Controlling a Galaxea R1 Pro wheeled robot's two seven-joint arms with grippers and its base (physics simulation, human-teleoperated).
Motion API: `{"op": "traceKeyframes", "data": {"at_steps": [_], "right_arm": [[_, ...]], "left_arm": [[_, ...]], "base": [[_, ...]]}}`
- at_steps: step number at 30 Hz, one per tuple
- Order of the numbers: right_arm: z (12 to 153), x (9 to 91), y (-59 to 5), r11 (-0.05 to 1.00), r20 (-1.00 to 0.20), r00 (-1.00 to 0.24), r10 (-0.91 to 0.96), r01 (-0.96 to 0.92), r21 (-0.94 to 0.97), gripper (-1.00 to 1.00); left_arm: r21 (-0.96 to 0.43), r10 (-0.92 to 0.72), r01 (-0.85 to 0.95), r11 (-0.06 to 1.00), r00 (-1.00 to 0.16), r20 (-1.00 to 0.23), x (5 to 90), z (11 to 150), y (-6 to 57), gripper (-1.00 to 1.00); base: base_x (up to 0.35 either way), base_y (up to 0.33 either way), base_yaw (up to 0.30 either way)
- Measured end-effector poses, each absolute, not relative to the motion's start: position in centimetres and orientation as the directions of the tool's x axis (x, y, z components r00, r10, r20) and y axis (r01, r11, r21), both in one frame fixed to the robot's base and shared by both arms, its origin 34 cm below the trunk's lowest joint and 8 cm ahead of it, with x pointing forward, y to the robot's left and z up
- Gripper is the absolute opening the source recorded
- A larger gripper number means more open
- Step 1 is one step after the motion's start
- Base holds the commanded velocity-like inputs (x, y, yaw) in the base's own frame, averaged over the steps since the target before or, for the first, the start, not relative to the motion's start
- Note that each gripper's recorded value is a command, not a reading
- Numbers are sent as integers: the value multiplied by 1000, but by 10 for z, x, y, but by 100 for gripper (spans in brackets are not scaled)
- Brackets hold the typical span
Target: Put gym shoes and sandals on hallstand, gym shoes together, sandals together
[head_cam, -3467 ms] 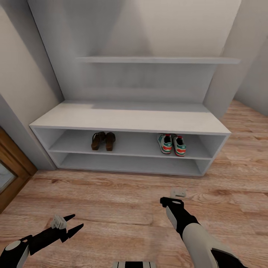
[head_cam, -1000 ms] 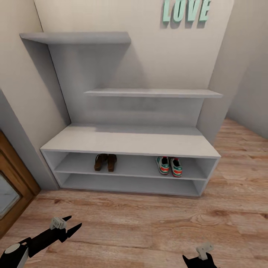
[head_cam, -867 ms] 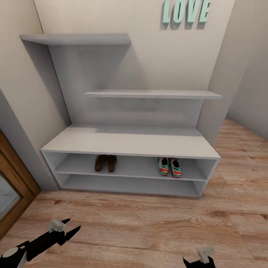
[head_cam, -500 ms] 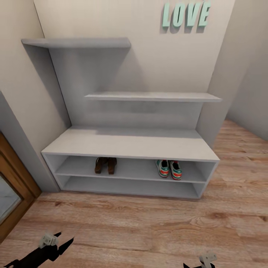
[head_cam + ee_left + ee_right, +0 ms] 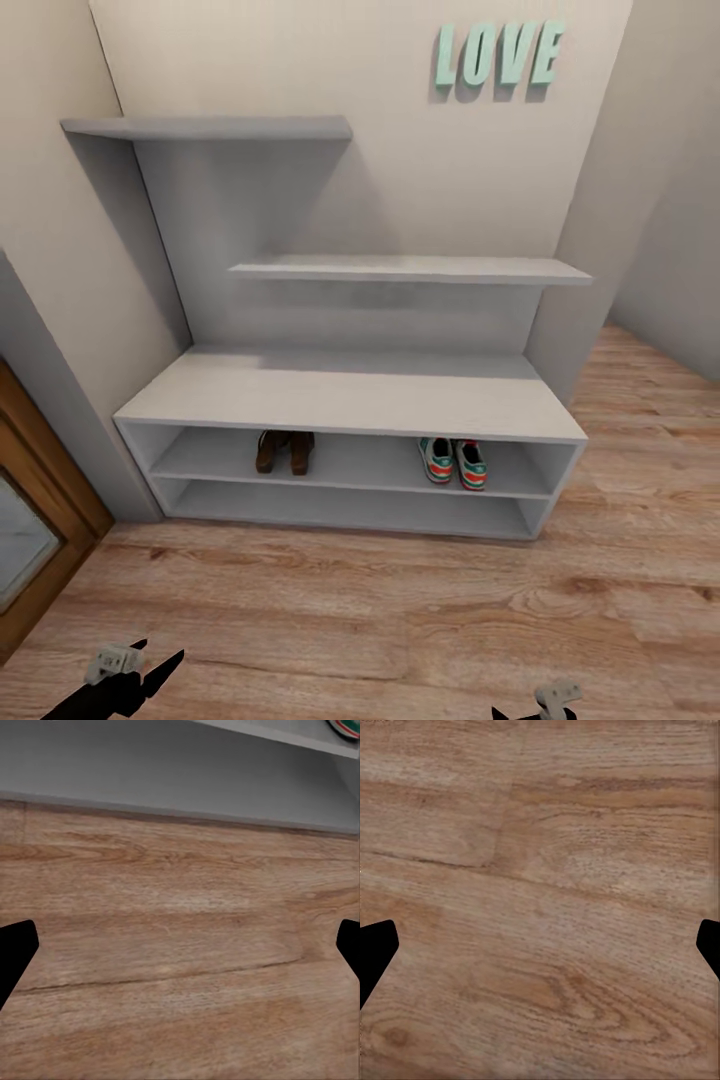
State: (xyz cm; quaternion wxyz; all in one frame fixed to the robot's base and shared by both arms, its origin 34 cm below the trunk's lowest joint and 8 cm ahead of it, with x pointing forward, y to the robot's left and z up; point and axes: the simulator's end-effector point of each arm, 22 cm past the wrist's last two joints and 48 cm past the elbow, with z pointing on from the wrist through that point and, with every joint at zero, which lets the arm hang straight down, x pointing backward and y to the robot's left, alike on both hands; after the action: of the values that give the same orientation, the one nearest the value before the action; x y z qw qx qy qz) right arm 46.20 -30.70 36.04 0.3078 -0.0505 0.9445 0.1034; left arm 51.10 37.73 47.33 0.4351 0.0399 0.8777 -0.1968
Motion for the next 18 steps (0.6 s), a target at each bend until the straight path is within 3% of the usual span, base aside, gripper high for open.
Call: {"op": "traceKeyframes", "data": {"at_steps": [18], "right_arm": [[392,460,-289,968,-577,-817,-24,-163,190,100]], "left_arm": [[-326,-114,231,917,-631,-767,512,504,374,100]], "base": [[0,0,0]]}}
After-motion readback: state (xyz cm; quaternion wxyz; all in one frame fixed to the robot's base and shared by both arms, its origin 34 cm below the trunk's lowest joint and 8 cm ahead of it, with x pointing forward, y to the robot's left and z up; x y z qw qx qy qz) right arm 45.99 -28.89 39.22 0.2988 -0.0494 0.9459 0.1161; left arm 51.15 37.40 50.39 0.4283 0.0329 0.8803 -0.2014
